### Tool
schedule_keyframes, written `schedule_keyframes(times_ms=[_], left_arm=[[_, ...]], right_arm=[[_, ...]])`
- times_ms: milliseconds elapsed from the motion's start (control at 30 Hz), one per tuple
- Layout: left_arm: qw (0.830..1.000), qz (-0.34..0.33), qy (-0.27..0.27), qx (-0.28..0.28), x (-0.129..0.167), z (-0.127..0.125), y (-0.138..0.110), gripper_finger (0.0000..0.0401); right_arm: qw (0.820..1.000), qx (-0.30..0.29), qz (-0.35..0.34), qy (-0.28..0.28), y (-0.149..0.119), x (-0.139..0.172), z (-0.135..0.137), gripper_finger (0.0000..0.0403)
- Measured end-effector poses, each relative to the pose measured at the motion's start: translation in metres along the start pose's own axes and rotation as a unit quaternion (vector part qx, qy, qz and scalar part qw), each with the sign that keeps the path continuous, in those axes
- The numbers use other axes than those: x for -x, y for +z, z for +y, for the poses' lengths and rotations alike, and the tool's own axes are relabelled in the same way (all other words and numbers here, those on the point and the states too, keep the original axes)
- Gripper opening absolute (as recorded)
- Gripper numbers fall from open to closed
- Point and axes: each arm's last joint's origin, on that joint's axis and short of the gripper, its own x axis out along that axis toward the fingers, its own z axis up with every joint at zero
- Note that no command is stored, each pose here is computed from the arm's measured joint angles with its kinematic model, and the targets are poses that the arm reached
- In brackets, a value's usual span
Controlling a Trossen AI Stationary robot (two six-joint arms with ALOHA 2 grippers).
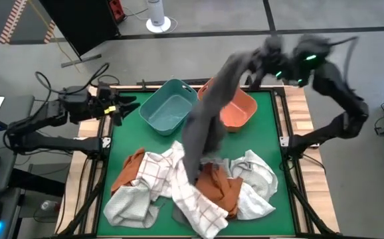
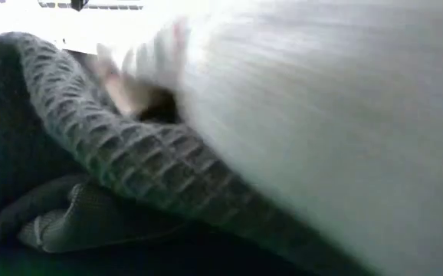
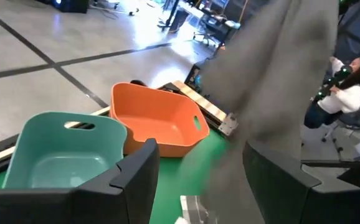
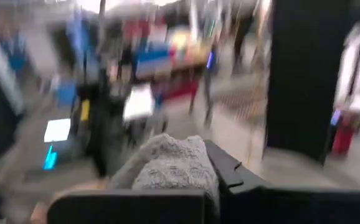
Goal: Sort towels by color in basket
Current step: Put the gray towel into the orange bin
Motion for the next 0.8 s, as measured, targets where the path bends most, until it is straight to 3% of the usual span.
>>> schedule_keyframes(times_ms=[133,267,633,800], left_arm=[[1.000,0.001,0.000,-0.007,-0.007,-0.002,0.000,0.0219],[1.000,0.004,0.001,-0.007,-0.009,-0.002,-0.001,0.0219],[1.000,0.003,-0.001,0.015,-0.008,-0.002,0.000,0.0219],[1.000,-0.007,-0.007,0.024,-0.009,-0.003,0.002,0.0219]], right_arm=[[0.992,0.027,-0.121,-0.026,0.032,0.028,-0.010,0.0016],[0.978,0.060,-0.194,-0.051,0.050,0.051,-0.016,0.0016],[0.948,0.121,-0.260,-0.137,0.066,0.081,-0.030,0.0017],[0.912,0.153,-0.345,-0.157,0.081,0.083,-0.033,0.0017]])
